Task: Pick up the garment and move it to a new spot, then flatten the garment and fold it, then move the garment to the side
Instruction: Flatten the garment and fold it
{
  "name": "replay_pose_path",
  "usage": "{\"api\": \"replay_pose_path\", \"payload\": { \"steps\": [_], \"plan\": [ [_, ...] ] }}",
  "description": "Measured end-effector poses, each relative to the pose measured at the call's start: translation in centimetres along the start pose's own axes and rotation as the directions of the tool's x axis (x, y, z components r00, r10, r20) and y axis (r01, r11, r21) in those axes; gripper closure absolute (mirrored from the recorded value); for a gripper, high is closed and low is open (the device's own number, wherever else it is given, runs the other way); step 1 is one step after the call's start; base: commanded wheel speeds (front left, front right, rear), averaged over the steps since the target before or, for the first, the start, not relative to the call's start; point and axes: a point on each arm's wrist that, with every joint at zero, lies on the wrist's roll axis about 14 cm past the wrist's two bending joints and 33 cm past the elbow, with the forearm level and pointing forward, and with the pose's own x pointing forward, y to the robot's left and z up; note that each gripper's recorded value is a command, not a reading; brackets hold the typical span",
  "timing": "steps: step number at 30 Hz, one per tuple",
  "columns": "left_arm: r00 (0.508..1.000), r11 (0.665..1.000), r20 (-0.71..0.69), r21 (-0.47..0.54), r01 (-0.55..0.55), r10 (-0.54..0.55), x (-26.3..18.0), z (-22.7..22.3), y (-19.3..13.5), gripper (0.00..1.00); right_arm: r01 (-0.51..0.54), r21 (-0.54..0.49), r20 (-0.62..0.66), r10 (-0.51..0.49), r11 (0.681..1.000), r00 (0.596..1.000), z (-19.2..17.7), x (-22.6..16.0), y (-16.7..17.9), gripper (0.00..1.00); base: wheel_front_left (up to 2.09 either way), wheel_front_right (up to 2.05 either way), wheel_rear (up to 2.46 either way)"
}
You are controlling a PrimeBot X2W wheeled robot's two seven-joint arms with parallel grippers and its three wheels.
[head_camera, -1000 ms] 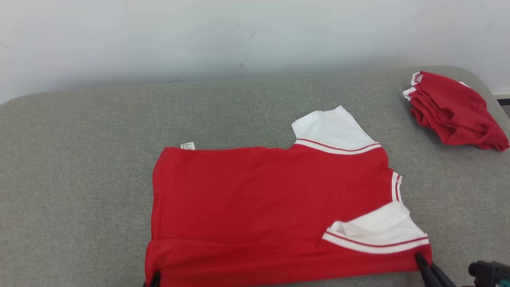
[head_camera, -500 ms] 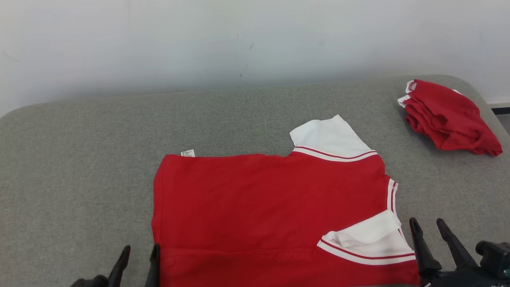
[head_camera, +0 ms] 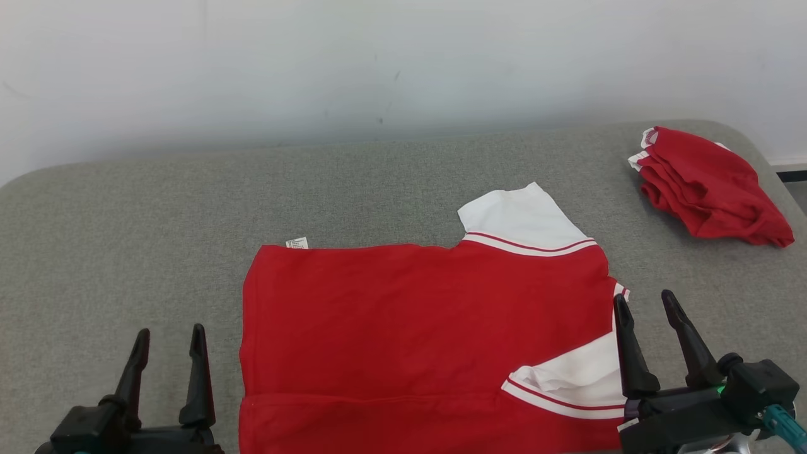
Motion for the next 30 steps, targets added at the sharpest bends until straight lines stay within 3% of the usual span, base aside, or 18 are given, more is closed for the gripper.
{"api": "replay_pose_path", "payload": {
  "steps": [17, 30],
  "plan": [
    [0.999, 0.999, 0.015, 0.013, -0.038, 0.037, -2.2, 0.5, 1.6, 0.0, -0.065, -0.03, -0.024, 0.065, 0.997, 0.998, -1.5, -0.9, 2.8, 0.0, 0.0, 0.0, 0.0],
    [0.999, 0.999, -0.009, 0.005, -0.05, 0.05, -3.2, -0.2, 1.9, 0.0, -0.055, -0.03, -0.05, 0.053, 0.998, 0.997, -2.4, -1.9, 2.7, 0.0, 0.0, 0.0, 0.0]
  ]
}}
